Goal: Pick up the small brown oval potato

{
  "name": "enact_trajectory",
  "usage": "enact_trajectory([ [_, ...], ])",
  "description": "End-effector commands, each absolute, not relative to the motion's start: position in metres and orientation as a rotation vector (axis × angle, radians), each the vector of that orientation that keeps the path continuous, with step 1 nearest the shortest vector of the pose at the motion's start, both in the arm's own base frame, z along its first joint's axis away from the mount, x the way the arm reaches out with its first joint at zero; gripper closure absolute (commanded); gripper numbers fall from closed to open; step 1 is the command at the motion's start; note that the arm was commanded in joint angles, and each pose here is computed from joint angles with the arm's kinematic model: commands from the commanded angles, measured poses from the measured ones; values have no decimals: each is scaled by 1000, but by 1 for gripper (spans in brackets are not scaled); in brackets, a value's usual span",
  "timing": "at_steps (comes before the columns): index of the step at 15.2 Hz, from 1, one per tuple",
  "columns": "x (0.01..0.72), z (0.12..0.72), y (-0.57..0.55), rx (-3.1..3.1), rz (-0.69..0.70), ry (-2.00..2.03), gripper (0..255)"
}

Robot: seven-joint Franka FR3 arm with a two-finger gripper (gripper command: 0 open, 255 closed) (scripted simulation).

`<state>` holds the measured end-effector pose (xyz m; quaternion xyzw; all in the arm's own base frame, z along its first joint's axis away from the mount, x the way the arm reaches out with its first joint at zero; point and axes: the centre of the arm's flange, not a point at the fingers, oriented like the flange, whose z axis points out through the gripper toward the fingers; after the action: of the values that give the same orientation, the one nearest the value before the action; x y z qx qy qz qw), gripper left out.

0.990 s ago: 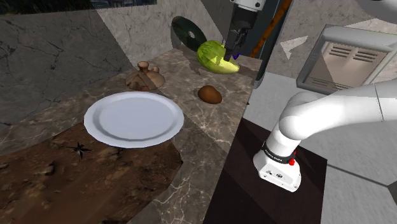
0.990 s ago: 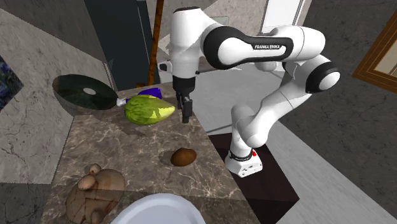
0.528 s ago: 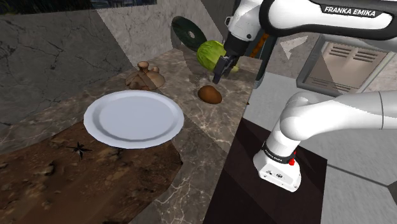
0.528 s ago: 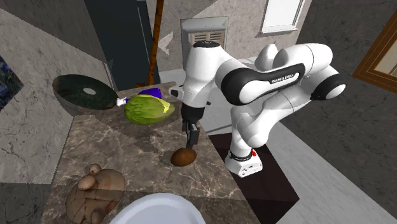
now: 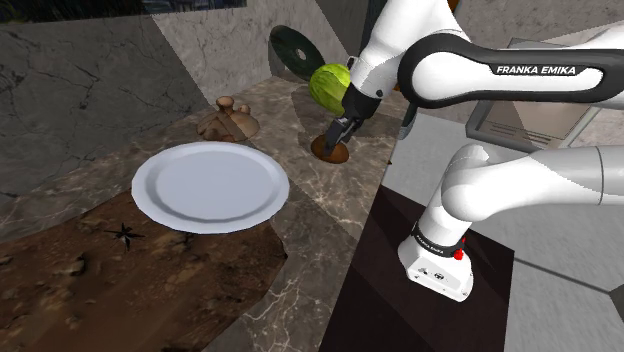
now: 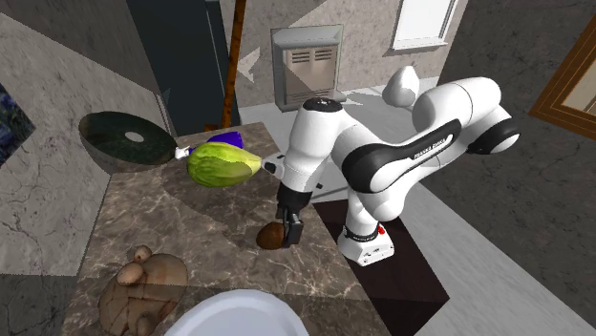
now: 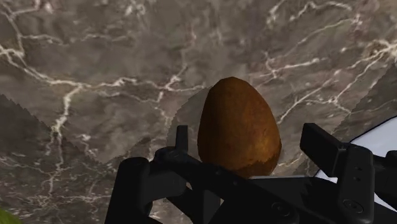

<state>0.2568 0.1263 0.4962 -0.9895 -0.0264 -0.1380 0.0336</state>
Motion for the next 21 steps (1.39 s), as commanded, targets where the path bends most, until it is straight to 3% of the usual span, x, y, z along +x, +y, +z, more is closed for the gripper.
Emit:
enact_trajectory([
  [1,255,486,127,-3044,-426,-81,0],
  [4,255,477,127,-3044,-426,-81,0],
  [5,256,477,127,-3044,-426,-80,255],
  [14,255,477,127,-3044,-426,-81,255],
  [21,255,514,127,-3044,-426,-81,255],
])
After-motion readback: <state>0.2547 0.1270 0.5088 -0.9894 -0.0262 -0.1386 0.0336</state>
